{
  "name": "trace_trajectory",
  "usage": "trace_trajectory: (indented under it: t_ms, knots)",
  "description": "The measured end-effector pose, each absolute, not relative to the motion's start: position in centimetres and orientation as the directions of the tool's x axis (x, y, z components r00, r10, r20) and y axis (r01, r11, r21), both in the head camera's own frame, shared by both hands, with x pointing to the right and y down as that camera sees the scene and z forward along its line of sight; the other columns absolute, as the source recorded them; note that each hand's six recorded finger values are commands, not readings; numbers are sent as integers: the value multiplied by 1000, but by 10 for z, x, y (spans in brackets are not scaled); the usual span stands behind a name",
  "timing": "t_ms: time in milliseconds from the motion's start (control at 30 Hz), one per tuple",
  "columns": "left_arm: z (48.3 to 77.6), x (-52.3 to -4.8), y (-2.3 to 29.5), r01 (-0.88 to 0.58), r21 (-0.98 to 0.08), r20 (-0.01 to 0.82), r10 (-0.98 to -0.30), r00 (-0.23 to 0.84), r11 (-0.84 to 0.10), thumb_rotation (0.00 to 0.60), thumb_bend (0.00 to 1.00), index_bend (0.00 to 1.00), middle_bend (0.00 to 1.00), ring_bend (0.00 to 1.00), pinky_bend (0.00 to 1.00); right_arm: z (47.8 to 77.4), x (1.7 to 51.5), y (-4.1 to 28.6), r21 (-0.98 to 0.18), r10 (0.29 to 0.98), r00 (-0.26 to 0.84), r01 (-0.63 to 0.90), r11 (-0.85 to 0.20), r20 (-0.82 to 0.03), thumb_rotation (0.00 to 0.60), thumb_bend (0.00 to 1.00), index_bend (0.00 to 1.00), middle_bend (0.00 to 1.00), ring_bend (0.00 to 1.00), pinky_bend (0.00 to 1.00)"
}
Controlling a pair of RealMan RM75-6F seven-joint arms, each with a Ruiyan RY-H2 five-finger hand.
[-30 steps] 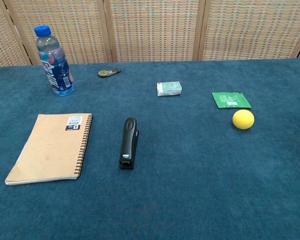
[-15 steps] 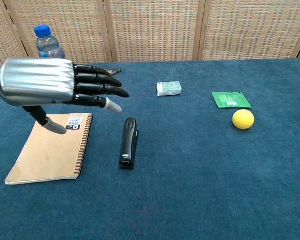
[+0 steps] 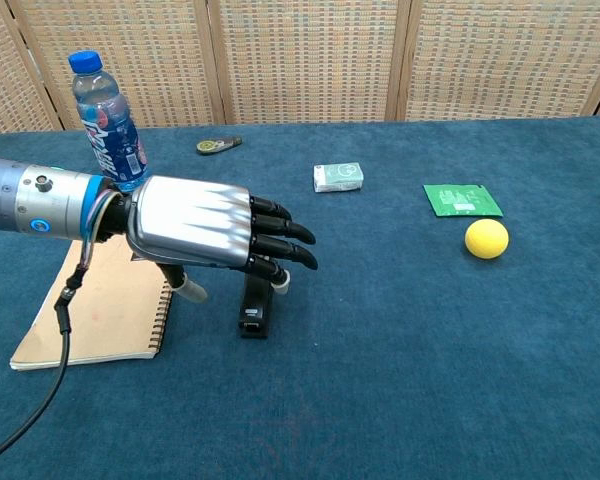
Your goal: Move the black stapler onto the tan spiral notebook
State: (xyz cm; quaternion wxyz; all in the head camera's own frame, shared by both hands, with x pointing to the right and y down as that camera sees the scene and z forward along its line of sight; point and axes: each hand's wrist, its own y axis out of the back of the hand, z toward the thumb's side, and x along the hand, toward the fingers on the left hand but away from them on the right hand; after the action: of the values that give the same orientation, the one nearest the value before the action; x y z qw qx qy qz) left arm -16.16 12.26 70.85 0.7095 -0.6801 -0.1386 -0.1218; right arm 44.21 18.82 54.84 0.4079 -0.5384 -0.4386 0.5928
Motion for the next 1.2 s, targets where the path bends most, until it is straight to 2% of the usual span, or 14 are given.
trace_trajectory:
  t_ms: [133,367,433,900,1033,1200]
  knots:
    - [718,-147,125,372,-927,373,29,927,45,600,161,399,323,208,252,549,444,187,-959,955,-92,-10,-282,-280,600,0,0,0,0,0]
    - [724,-128,128,365,-931,366,35,930,32,600,223,657,571,418,455,548,443,187,-960,957,-89,-9,-279,-277,600,0,0,0,0,0]
    - [724,-124,129,359,-933,360,35,932,35,600,240,706,611,457,487,546,443,187,-961,958,-87,-8,-276,-274,600,0,0,0,0,0]
    - [704,-136,113,301,-949,305,30,952,94,600,250,748,642,478,504,543,438,189,-962,960,-65,3,-273,-273,600,0,0,0,0,0]
    - [687,-169,98,295,-950,297,1,955,105,600,250,756,650,488,510,542,434,191,-962,960,-51,8,-274,-274,600,0,0,0,0,0]
    - [668,-229,94,305,-951,301,-66,951,55,600,251,762,654,492,515,540,429,195,-960,960,-38,10,-278,-279,600,0,0,0,0,0]
